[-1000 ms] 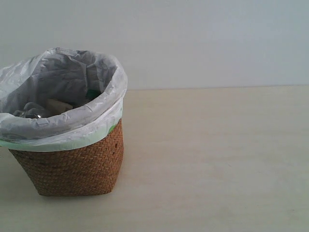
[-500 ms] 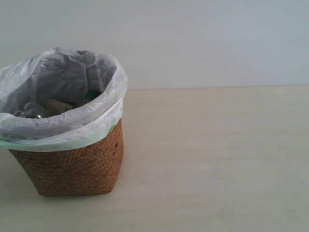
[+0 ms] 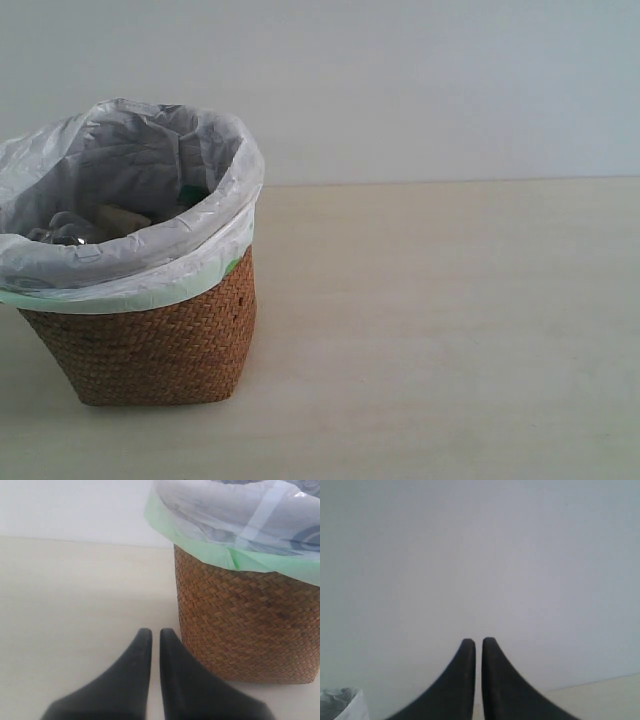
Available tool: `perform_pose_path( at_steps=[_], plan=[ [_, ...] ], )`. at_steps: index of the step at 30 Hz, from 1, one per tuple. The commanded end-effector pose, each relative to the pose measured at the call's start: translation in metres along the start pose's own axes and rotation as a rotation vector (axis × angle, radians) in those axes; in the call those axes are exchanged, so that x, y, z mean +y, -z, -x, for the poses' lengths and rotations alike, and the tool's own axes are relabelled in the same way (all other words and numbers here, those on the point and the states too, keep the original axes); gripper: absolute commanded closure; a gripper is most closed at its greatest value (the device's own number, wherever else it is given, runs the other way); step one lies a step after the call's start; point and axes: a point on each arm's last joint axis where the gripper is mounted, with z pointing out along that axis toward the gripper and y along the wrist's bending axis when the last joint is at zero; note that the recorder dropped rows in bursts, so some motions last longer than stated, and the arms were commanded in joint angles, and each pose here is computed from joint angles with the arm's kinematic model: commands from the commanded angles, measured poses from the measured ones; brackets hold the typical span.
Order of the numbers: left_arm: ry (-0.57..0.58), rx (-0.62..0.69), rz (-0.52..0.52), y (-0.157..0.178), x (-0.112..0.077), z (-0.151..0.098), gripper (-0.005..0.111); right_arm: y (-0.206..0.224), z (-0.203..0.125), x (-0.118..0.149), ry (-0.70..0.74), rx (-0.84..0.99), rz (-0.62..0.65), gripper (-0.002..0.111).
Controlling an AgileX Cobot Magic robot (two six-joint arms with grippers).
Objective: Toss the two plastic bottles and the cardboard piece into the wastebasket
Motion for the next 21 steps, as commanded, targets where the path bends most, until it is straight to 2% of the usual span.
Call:
perform_pose_path(
  at_steps=[1,4,7,10,12,21],
  plan=[
    [0.008,-0.002,0.004,0.0,0.0,-0.001,0.101,-0.012,-0.025,-0.012,-0.04,-0.116,-0.001,0.107],
    [0.008,-0.002,0.004,0.0,0.0,-0.001,0.101,-0.019,-0.057,-0.024,-0.03,-0.085,-0.029,0.107],
    [0.008,-0.002,0.004,0.0,0.0,-0.001,0.101,-0.021,-0.097,-0.037,0.042,0.033,-0.066,0.107],
    [0.008,-0.002,0.004,0.0,0.0,-0.001,0.101,-0.02,-0.125,-0.047,0.042,0.117,-0.091,0.107],
    [0.008,-0.002,0.004,0.0,0.0,-0.001,0.101,-0.02,-0.126,-0.047,0.041,0.127,-0.093,0.107],
    [0.008,-0.002,0.004,0.0,0.0,-0.001,0.101,-0.014,-0.148,-0.051,0.041,0.376,-0.144,0.107]
  ],
)
